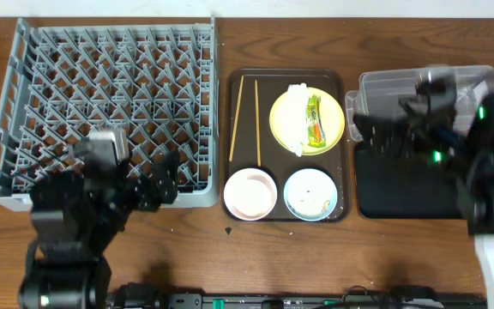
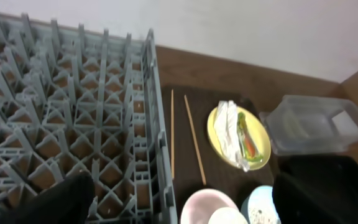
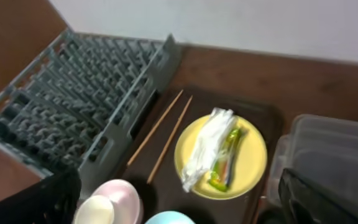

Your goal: Sort waste into correct bins and load items into the dishwasher

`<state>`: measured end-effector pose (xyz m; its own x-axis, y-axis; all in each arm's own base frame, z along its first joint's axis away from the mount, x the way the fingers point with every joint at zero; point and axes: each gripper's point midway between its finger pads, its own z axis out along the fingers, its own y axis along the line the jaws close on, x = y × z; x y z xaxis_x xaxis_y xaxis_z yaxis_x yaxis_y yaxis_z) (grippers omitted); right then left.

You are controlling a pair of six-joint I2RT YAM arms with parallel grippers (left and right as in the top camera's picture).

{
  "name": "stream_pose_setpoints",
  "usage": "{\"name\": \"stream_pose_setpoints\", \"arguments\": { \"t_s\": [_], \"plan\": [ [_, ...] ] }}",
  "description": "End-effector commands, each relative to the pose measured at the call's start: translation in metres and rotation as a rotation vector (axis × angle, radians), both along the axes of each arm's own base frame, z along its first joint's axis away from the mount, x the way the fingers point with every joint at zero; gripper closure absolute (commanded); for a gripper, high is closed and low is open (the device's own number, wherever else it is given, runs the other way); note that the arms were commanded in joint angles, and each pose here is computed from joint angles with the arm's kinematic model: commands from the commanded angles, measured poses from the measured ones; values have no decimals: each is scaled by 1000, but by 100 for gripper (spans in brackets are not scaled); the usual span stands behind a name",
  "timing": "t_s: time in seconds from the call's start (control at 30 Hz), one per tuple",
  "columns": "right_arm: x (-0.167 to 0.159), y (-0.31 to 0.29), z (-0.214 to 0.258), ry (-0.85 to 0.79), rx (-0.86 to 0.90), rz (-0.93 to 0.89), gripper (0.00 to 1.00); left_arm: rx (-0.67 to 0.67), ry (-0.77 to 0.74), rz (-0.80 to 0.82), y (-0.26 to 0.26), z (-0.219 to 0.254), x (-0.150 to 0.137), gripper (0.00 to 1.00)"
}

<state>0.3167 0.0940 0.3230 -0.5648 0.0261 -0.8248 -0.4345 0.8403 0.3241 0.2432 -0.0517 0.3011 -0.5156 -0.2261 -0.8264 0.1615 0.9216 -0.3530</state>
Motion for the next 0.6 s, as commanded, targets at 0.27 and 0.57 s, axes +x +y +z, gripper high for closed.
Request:
{"name": "stream_pose_setpoints", "arguments": {
  "t_s": [0.27, 0.57],
  "plan": [
    [3, 57, -93, 395, -55, 116, 18, -32, 148, -24, -5, -24, 8, 8],
    [-59, 147, -191, 634, -397, 225, 42, -31, 201, -18, -4, -34, 0, 8]
  ]
}}
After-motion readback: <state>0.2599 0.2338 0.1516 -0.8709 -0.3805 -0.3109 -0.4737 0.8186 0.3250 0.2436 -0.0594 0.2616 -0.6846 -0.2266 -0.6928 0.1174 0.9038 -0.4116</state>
